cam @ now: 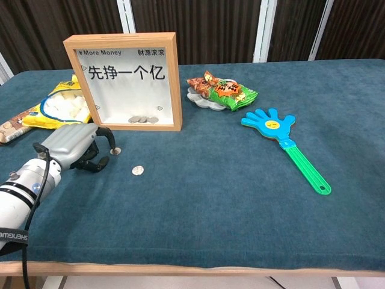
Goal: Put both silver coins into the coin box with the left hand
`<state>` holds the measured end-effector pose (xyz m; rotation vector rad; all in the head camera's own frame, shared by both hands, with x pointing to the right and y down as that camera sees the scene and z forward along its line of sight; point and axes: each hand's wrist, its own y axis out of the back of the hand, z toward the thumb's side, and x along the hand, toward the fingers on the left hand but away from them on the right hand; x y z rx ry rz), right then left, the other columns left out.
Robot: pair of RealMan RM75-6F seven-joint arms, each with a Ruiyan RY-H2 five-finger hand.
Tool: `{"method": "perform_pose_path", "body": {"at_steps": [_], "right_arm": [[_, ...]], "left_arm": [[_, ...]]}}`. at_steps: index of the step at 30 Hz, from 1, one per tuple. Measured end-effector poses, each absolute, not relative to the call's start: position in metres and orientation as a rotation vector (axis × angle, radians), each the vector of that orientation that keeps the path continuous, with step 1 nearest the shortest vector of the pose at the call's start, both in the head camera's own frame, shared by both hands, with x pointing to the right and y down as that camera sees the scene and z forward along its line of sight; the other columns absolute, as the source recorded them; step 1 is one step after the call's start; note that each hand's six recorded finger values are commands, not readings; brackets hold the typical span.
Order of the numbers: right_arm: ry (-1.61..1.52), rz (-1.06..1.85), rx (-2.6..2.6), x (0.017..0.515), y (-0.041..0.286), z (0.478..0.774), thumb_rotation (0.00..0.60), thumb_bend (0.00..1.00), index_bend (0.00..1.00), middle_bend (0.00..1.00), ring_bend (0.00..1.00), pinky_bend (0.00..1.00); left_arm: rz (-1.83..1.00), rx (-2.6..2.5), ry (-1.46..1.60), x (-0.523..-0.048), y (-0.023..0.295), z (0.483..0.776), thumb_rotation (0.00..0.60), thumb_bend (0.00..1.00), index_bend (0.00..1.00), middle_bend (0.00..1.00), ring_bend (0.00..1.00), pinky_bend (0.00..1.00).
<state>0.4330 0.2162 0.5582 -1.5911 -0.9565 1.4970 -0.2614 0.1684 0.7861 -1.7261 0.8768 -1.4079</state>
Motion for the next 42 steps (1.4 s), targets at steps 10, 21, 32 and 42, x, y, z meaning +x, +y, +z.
{"method": "perform_pose_path", "body": {"at_steps": [10, 21, 32, 42], "right_arm": [[-0.955, 1.499, -1.591, 0.4330, 0.2169, 0.5582, 0.600, 0.15, 0.00, 0.00, 0.00, 0.00], [-0.960, 1.499, -1.590, 0.4340, 0.2170, 0.5569, 0.600, 0.15, 0.00, 0.00, 0.00, 0.00], [-0.963, 1.503, -1.591, 0.4357, 0.2173, 0.5566, 0.600, 0.15, 0.00, 0.00, 0.00, 0.00], [-0.965, 1.500, -1.593, 0.4360, 0.2174, 0.5559, 0.600, 0.15, 0.00, 0.00, 0.00, 0.00]], "left_arm": [[-1.408, -1.728, 0.863, -0.2573, 0.1681, 0.7876, 0.600, 0.38, 0.42, 1.00, 1.00, 1.00], [-1.417, -1.745, 0.855, -0.2555, 0.1695, 0.7904, 0.600, 0.38, 0.42, 1.00, 1.00, 1.00], [-1.433, -1.772, 0.853, -0.2536, 0.1698, 0.7930, 0.600, 0.38, 0.41, 1.00, 1.00, 1.00], [-1.470, -1.797, 0.839, -0.2554, 0.1667, 0.7939, 0.600, 0.38, 0.41, 1.00, 1.00, 1.00]]}}
